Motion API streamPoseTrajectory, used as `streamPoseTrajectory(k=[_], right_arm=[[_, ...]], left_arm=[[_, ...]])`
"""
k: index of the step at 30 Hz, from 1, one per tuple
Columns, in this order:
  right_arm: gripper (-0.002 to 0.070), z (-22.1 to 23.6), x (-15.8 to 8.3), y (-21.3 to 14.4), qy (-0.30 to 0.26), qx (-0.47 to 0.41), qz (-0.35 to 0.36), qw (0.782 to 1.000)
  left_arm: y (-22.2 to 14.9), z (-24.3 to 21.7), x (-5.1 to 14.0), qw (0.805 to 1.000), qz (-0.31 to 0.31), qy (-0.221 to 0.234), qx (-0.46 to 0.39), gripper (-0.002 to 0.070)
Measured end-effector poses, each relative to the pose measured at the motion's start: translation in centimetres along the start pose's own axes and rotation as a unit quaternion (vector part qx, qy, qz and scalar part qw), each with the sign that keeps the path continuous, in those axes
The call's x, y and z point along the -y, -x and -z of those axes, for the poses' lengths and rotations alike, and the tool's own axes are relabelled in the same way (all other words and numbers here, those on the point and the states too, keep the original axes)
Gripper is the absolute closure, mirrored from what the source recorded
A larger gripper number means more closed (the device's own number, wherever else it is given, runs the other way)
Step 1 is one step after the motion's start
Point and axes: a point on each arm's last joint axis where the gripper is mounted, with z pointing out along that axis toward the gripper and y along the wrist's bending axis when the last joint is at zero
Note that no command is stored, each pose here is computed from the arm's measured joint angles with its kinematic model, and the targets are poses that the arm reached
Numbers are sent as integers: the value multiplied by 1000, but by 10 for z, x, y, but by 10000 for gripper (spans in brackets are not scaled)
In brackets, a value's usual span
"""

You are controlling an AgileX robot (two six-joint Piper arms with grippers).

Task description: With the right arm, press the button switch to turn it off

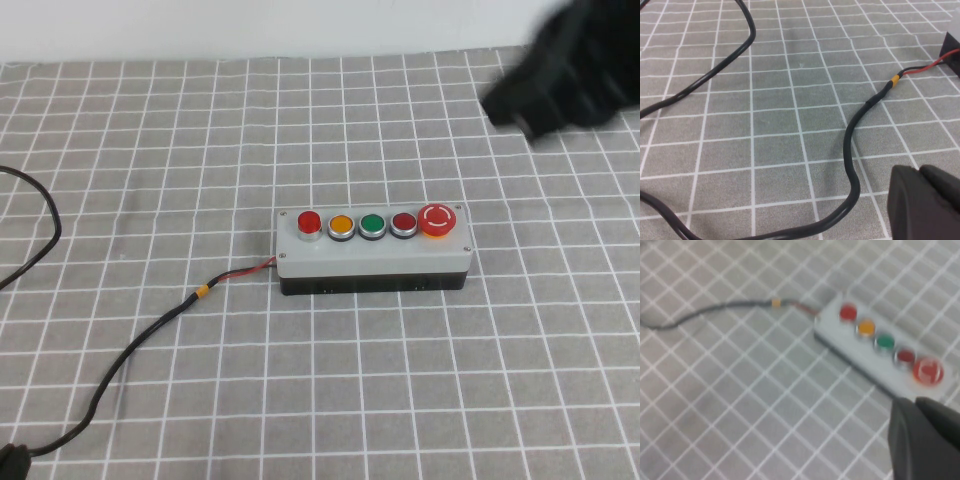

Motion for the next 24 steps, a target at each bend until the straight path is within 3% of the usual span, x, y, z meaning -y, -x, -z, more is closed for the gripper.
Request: streamPoseTrajectory(k=[7, 13, 20, 24], right_arm=[[693, 12, 2, -82, -34, -3, -26, 999], [693, -14, 7, -154, -64, -65, -20, 996], [693, -44, 13, -197, -93, -57, -59, 992], [693, -55, 19, -218, -113, -2, -47, 992]], left_arm=[[0, 0, 0, 1000, 0, 0, 0, 678], [0, 0, 0, 1000, 0, 0, 0, 678], [0, 0, 0, 1000, 0, 0, 0, 678], [0, 0, 0, 1000, 0, 0, 0, 678]])
